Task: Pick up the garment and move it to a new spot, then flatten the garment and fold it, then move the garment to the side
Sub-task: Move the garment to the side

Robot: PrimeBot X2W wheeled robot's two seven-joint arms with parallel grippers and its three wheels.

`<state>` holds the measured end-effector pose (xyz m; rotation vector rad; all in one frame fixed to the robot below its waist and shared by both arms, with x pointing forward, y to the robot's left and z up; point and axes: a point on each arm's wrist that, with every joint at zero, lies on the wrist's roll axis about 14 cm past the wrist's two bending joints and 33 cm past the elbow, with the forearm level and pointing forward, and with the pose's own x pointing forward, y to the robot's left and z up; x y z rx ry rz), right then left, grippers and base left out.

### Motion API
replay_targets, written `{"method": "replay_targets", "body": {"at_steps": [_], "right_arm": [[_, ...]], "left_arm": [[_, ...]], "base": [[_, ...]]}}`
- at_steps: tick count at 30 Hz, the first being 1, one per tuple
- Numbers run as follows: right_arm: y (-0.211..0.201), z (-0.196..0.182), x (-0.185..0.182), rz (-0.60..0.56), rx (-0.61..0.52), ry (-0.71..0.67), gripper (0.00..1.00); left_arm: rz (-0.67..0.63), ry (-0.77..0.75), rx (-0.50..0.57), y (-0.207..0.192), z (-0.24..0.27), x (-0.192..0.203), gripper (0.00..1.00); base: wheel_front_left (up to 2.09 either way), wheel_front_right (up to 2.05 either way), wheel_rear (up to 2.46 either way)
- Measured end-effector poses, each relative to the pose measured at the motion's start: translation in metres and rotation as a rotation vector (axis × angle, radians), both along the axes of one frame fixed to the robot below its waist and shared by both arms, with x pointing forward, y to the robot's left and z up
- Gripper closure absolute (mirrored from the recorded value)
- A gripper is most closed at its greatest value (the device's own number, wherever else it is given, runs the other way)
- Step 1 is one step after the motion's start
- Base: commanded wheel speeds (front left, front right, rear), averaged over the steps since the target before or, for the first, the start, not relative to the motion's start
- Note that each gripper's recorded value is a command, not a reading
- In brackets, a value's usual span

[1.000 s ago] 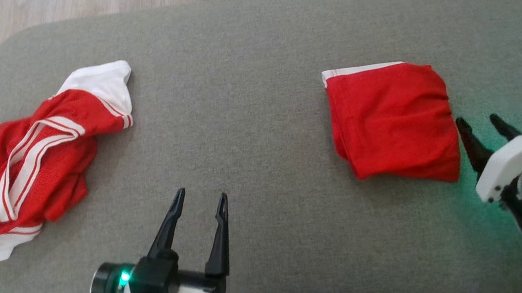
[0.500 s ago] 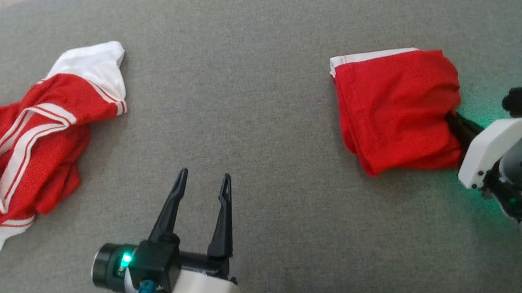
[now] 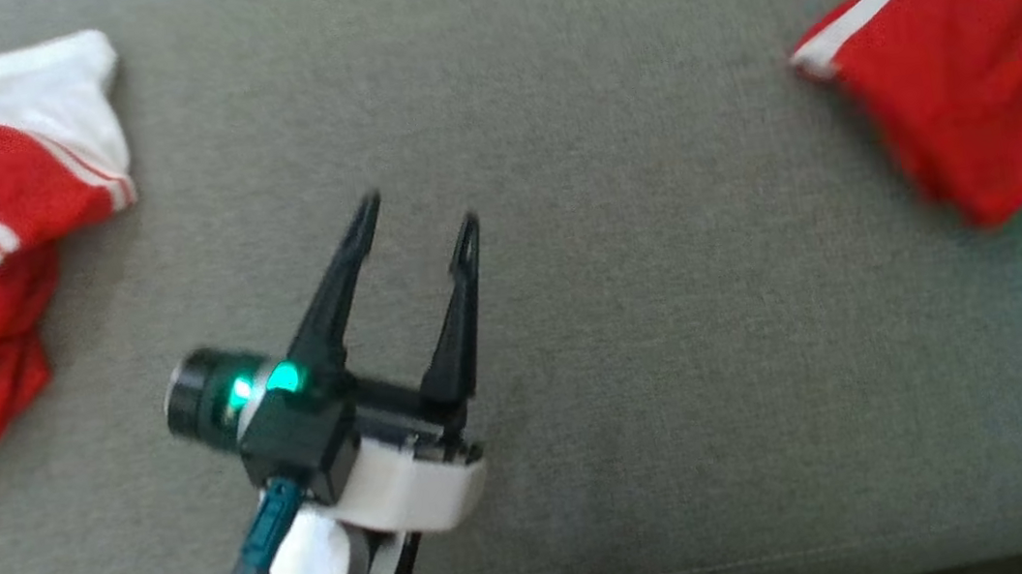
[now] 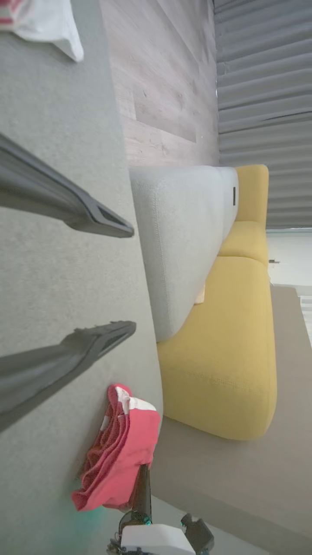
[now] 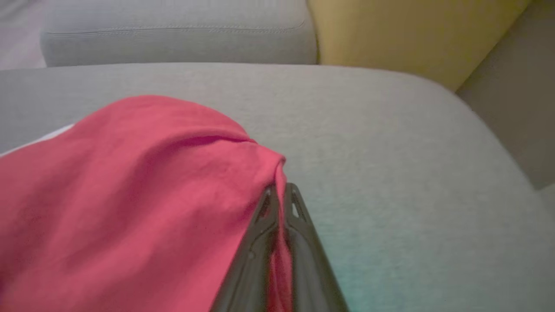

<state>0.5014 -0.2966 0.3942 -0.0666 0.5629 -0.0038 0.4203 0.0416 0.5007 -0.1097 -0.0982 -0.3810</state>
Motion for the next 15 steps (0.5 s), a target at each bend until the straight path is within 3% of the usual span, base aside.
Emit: {"method": "replay_targets", "body": {"at_steps": [7, 15], "right_arm": [[-0.085, 0.013, 0.01, -0.135, -0.14, -0.037, 1.0], [-0.153, 0.023, 0.01, -0.248, -0.266, -0.075, 1.0]], "left_arm": [[-0.124, -0.096, -0.058, -0.038, 0.015, 0.032, 0.0], [-0.18, -0.11, -0.096, -0.058, 0.002, 0.053, 0.0]], "base": [[0.0, 0.0, 0.0], [0.0, 0.0, 0.0]]}}
